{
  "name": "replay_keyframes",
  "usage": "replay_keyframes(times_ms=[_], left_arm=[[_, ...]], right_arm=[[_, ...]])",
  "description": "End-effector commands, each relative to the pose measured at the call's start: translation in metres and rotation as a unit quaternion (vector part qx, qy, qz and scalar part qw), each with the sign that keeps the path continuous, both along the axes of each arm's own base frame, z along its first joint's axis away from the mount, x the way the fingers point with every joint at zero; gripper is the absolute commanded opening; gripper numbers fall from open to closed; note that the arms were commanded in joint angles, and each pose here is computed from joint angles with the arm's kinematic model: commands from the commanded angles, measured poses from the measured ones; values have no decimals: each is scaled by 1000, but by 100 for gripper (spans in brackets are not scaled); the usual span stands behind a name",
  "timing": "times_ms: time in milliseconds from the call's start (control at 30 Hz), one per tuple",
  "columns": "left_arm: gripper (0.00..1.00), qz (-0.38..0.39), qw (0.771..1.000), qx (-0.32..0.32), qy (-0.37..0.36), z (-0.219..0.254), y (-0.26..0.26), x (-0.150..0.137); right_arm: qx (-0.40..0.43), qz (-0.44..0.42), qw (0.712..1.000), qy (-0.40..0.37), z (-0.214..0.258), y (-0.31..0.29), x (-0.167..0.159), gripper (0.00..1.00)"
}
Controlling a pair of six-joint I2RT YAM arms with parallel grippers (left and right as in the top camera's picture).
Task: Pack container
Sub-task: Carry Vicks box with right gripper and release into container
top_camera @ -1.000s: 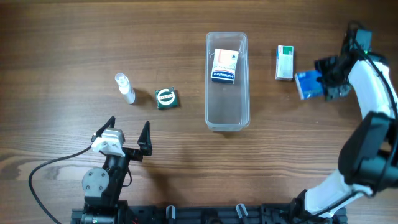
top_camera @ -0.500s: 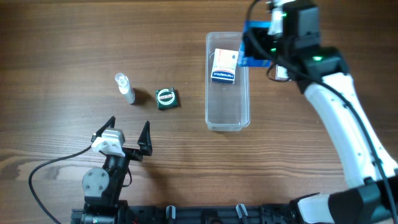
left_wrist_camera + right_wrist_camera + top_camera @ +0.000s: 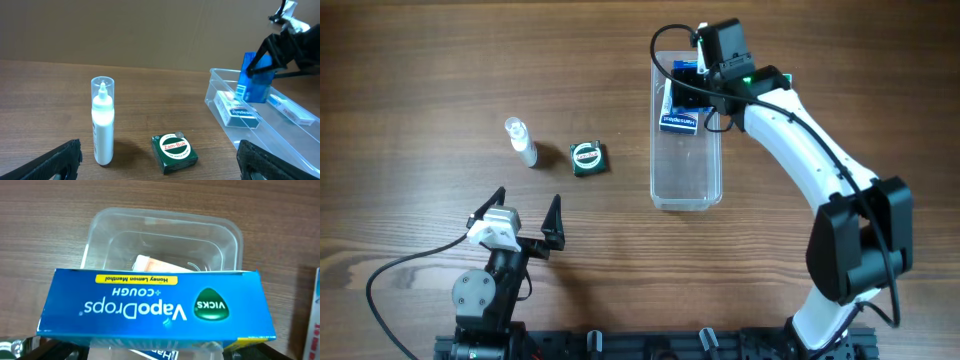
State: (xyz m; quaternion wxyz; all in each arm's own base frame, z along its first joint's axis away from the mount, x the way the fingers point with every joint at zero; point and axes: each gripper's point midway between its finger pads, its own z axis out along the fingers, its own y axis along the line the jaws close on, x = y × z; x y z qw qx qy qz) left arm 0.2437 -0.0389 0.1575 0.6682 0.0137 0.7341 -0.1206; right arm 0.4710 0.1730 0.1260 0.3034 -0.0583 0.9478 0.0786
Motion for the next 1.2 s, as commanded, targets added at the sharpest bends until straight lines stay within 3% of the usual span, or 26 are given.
replay_keyframes(times_ms=[0, 1100, 1133, 1167], left_arm=[[100, 9, 1000, -4, 4, -3, 3, 1], [100, 9, 1000, -4, 4, -3, 3, 1], [100, 9, 1000, -4, 4, -3, 3, 1], [100, 9, 1000, -4, 4, -3, 3, 1]], right_arm=[[13, -12, 1000, 3, -6, 6, 4, 82], [19, -14, 997, 71, -20, 9, -26, 82], [19, -15, 997, 69, -18, 8, -26, 86], [21, -15, 998, 64, -11, 8, -27, 96]])
